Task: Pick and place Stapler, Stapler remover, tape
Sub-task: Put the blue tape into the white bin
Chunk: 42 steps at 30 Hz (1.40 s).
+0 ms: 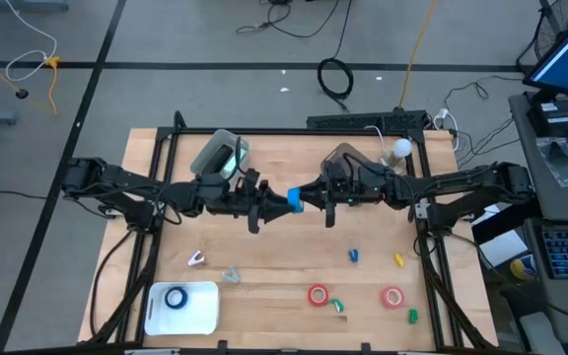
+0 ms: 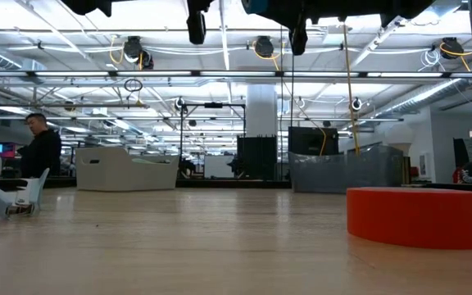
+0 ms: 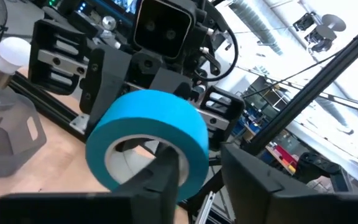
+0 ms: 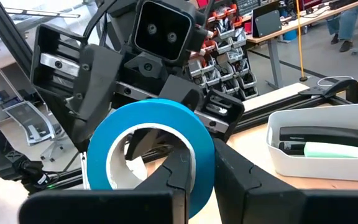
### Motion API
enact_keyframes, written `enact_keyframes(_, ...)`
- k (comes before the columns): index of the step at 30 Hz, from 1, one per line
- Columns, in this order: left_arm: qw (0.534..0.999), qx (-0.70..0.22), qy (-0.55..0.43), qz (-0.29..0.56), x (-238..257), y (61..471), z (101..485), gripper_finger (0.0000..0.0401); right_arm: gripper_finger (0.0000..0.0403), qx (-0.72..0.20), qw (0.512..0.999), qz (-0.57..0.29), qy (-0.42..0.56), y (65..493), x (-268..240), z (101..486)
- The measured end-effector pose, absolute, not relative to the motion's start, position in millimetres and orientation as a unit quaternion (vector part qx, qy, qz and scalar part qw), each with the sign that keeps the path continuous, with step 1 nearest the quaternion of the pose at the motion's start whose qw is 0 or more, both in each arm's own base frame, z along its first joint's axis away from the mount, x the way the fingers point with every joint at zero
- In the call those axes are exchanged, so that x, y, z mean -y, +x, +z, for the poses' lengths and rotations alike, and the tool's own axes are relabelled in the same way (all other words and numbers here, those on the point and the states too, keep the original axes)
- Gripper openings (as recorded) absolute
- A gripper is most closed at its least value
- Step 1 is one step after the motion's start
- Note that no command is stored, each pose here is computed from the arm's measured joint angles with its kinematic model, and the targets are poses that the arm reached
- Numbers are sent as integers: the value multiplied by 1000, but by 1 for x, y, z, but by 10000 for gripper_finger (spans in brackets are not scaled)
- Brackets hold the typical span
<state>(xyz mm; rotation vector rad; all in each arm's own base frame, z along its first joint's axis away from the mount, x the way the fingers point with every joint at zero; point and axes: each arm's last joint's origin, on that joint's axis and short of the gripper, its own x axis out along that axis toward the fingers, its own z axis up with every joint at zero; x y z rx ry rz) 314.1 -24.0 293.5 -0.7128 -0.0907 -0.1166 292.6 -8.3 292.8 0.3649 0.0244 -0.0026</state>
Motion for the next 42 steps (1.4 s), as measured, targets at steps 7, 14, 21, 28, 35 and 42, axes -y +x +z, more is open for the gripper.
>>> enact_keyframes(7,937,41,-341,-63,24,314,293,33,73,-12,982,-2,188,293,8,293)
enact_keyframes(14,938,-16,-340,-71,26,310,289,34,108,-67,981,52,176,289,5,287)
enact_keyframes(21,933,-121,-337,-15,23,285,288,34,114,-149,967,91,187,272,1,284)
enact_keyframes(28,894,-243,-373,47,37,249,282,34,109,-193,960,85,184,250,0,289)
enact_keyframes(35,839,-325,-435,31,76,230,274,34,111,-185,964,87,171,239,0,297)
enact_keyframes(42,787,-380,-485,40,108,211,268,34,111,-187,965,88,165,237,0,298)
